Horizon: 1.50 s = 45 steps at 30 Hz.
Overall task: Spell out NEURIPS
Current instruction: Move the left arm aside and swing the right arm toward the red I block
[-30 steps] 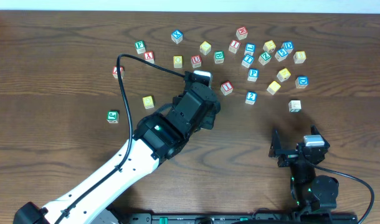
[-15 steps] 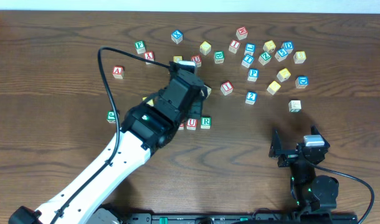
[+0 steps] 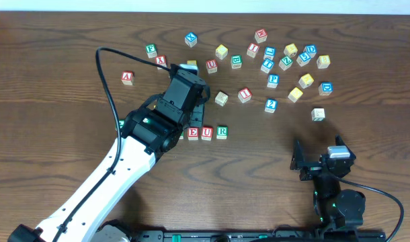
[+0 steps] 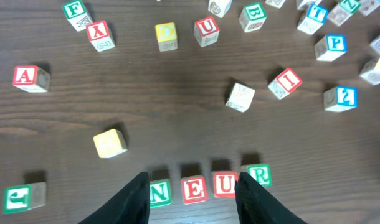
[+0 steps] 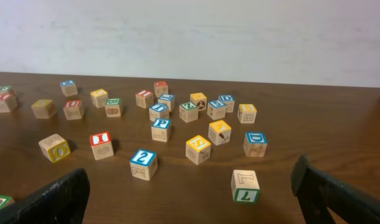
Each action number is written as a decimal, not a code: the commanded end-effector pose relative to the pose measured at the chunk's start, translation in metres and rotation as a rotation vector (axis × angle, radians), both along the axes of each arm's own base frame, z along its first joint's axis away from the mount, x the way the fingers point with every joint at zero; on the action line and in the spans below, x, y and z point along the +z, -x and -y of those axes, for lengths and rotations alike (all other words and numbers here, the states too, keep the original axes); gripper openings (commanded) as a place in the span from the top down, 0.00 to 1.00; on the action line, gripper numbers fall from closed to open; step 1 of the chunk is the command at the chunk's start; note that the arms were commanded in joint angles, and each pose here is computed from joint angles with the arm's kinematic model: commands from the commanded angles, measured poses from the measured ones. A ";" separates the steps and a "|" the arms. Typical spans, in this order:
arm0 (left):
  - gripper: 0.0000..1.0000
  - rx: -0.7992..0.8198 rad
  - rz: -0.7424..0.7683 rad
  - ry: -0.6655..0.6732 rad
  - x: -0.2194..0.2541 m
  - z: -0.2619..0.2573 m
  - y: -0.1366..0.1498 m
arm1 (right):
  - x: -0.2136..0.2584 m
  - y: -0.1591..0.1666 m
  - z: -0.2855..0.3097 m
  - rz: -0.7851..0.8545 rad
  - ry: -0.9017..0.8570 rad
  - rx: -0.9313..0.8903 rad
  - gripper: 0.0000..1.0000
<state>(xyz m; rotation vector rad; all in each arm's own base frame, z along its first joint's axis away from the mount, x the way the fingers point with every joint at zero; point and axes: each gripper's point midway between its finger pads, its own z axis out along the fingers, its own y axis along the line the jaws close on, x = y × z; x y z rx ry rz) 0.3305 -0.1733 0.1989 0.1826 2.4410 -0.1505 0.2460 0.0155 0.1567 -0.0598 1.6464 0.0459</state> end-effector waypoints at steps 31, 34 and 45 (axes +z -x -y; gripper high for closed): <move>0.18 -0.077 -0.007 0.128 0.019 -0.109 -0.037 | 0.040 0.009 -0.032 0.045 -0.026 0.193 0.01; 0.04 -0.078 -0.007 0.128 0.019 -0.109 -0.037 | 0.059 0.008 -0.030 0.018 0.012 0.183 0.01; 0.01 -0.078 -0.009 0.128 0.019 -0.109 -0.037 | 0.141 -0.075 -0.034 -0.359 0.031 0.193 0.01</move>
